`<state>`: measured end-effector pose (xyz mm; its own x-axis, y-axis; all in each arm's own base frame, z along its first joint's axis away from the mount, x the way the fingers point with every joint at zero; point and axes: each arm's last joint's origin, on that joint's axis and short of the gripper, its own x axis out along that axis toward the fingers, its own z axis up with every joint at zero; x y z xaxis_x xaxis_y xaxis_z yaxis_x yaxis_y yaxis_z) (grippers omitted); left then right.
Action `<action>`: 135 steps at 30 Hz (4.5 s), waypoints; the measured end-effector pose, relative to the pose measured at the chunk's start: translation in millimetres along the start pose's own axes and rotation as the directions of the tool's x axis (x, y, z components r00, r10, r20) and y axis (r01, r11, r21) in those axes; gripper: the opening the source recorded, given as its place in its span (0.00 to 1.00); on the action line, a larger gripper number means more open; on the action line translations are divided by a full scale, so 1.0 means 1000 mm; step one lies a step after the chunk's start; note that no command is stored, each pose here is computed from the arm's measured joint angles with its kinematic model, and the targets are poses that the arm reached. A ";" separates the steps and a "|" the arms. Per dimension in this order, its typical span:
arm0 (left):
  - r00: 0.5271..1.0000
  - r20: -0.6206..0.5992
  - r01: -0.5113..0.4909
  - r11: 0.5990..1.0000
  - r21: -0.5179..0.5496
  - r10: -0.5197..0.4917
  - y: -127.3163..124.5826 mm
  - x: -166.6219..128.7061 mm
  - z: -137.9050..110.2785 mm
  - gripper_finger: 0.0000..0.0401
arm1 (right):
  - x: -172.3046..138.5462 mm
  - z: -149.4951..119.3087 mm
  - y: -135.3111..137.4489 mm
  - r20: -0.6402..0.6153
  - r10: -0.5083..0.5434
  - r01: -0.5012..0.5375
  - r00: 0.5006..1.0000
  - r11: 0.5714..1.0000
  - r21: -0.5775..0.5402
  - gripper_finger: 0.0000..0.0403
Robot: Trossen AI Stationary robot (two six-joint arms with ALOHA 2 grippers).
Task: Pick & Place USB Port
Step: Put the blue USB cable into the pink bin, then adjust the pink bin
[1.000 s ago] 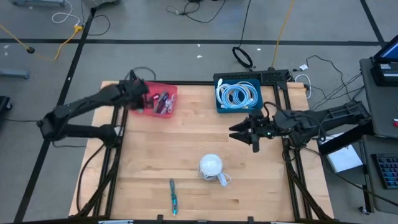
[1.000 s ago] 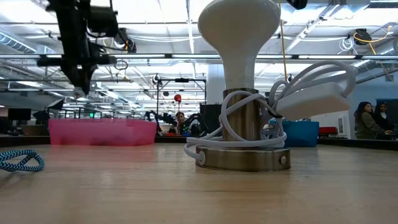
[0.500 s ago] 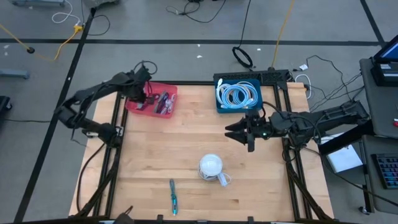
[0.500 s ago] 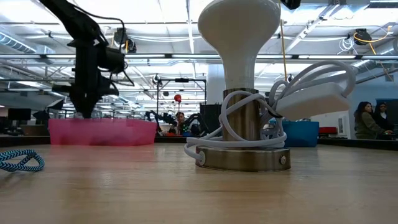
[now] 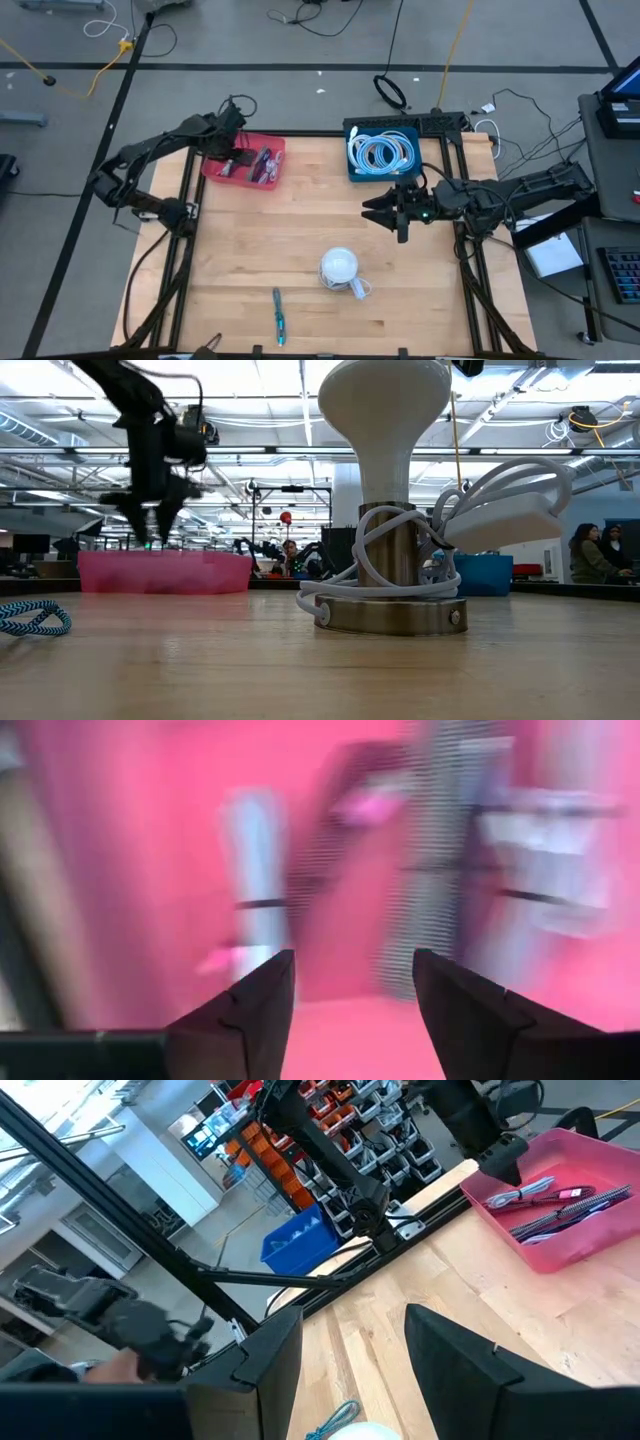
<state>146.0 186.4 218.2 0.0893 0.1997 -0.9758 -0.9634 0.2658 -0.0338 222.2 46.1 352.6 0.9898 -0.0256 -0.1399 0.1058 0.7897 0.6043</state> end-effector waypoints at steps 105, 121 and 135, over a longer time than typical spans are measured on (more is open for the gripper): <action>0.959 0.057 -0.277 0.961 -0.012 0.277 -0.081 -0.075 0.017 0.07 | -0.007 -0.009 0.016 -0.090 0.147 -0.154 0.985 0.985 -0.079 0.42; 0.989 0.004 -0.150 0.983 0.107 0.150 -0.030 0.012 0.034 0.07 | -0.004 -0.002 0.007 0.030 0.002 0.000 1.000 0.997 -0.076 0.42; 0.995 -0.049 -0.078 0.988 0.131 0.085 -0.028 0.033 0.034 0.40 | -0.001 0.007 -0.004 0.066 -0.047 0.052 0.997 0.995 -0.083 0.42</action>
<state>184.3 218.0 194.6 -0.0056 0.1752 -0.9845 -0.9261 0.3705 0.0712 221.2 39.1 355.8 0.9879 -0.1033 -0.1158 0.1494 0.8354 0.5289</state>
